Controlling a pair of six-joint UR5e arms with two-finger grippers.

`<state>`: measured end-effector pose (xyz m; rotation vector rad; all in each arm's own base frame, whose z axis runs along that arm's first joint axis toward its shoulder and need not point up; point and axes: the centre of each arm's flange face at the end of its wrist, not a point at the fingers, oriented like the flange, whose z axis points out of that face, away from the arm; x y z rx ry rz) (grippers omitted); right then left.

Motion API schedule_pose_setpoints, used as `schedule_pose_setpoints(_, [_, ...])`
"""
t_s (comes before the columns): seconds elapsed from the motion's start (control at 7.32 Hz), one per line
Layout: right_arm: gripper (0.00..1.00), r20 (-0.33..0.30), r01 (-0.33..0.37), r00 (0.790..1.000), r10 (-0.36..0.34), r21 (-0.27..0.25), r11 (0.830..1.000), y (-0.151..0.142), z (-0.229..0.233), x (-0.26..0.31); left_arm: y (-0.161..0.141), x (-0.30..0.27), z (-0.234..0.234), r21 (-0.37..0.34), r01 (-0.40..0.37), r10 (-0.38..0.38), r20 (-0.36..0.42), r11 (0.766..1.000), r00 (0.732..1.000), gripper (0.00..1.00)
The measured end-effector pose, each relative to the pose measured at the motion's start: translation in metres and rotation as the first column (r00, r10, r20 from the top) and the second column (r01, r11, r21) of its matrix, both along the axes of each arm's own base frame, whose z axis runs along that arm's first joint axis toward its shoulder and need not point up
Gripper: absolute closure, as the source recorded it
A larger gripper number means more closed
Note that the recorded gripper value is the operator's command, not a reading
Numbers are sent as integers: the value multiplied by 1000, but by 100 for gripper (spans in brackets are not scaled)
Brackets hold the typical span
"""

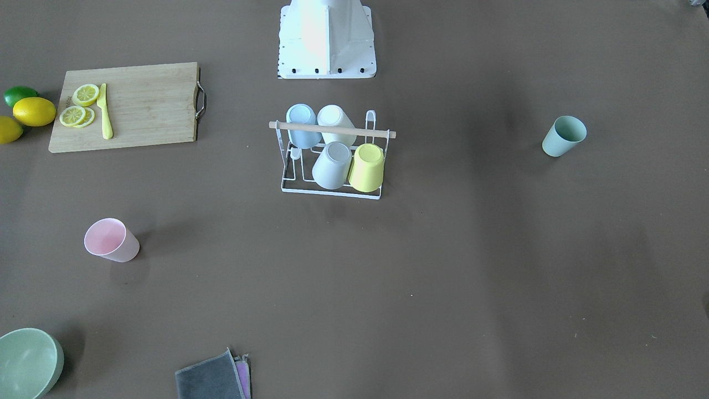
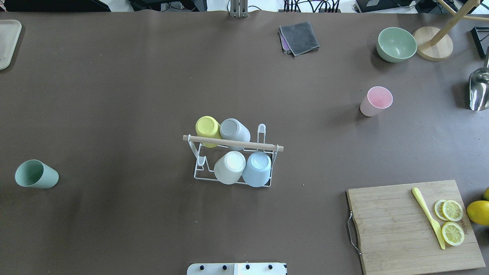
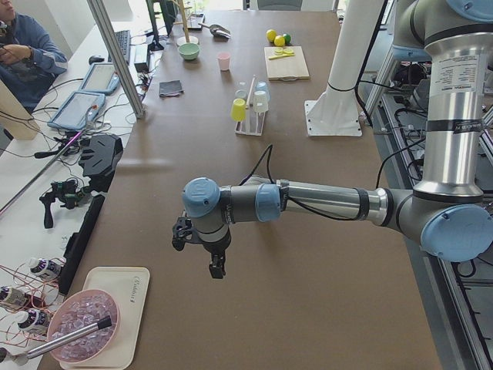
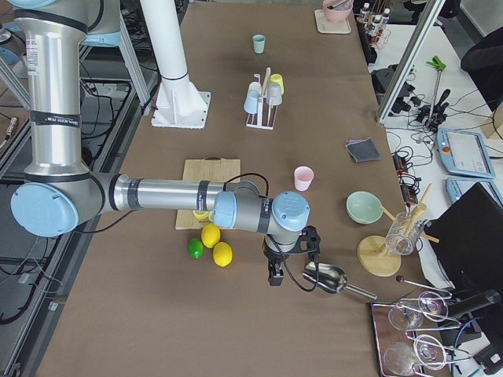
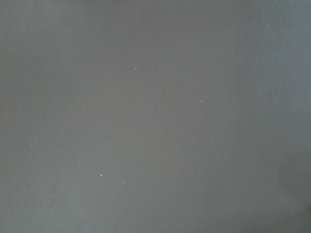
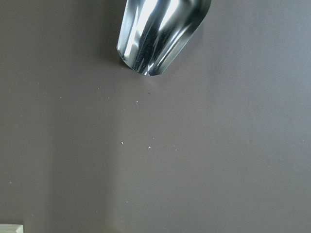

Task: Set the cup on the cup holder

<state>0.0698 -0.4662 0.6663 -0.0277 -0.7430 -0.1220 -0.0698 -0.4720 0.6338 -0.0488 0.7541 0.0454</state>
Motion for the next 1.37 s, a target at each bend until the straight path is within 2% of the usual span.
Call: schedule_pose_setpoints(1.37, [0,1,-1,1000,1,-3,1000,1,1,0,5,0,5,-11,0,0,0,1000,1000,1])
